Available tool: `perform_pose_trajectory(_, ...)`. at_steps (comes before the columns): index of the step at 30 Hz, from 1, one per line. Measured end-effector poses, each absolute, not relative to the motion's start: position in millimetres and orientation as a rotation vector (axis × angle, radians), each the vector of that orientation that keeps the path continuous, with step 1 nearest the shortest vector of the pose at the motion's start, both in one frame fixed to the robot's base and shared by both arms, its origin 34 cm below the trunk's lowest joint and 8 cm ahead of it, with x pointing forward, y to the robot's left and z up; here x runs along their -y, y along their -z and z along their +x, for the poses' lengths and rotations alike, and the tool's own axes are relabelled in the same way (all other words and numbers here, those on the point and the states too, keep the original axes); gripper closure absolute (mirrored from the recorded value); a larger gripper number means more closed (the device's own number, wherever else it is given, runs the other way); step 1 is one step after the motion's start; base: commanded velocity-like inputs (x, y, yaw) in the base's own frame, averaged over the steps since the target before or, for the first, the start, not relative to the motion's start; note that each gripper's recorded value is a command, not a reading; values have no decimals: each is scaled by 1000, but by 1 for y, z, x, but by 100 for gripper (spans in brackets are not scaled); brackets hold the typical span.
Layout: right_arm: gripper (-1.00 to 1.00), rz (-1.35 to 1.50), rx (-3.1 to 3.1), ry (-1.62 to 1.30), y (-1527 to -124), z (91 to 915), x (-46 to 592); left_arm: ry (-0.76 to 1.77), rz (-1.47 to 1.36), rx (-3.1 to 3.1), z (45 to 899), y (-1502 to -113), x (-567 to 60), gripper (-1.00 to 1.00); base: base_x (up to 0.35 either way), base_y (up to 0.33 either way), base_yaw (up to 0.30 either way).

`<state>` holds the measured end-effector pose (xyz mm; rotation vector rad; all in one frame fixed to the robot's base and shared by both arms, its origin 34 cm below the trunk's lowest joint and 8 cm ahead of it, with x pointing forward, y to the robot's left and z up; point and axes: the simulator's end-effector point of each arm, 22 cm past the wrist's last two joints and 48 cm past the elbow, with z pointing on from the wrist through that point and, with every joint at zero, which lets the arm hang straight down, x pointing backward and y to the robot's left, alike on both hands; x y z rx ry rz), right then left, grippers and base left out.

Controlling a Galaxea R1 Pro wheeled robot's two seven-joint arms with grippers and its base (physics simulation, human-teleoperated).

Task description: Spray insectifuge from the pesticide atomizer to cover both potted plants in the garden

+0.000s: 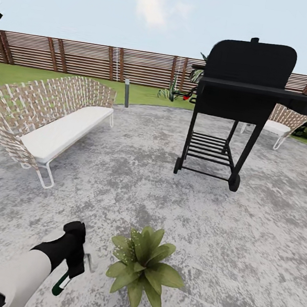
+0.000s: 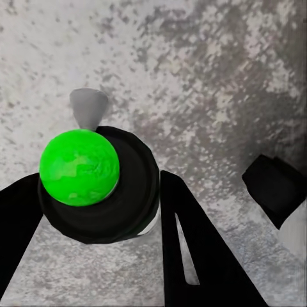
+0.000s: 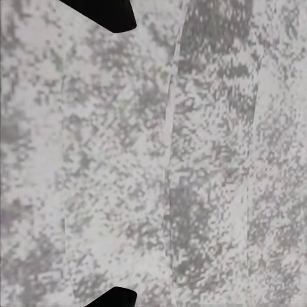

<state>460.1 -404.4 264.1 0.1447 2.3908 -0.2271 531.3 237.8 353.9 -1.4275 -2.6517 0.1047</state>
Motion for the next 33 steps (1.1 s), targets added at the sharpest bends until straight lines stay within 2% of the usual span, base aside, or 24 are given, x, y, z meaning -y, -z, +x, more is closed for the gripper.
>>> perform_pose_trajectory(15,-100,144,-2391,226,-264,460,404,-90,-1437,2667,525,-343,-228,100,0,0,8)
perform_pose_trajectory(17,-100,145,-2391,227,-264,460,404,-108,-1420,2632,500,-329,-232,100,0,0,87)
perform_pose_trajectory(23,-100,145,-2391,227,-264,460,404,-108,-1420,2646,498,-327,-229,100,0,0,205)
perform_pose_trajectory(33,-100,144,-2390,229,-265,460,405,-108,-1439,2659,506,-331,-221,100,0,0,16)
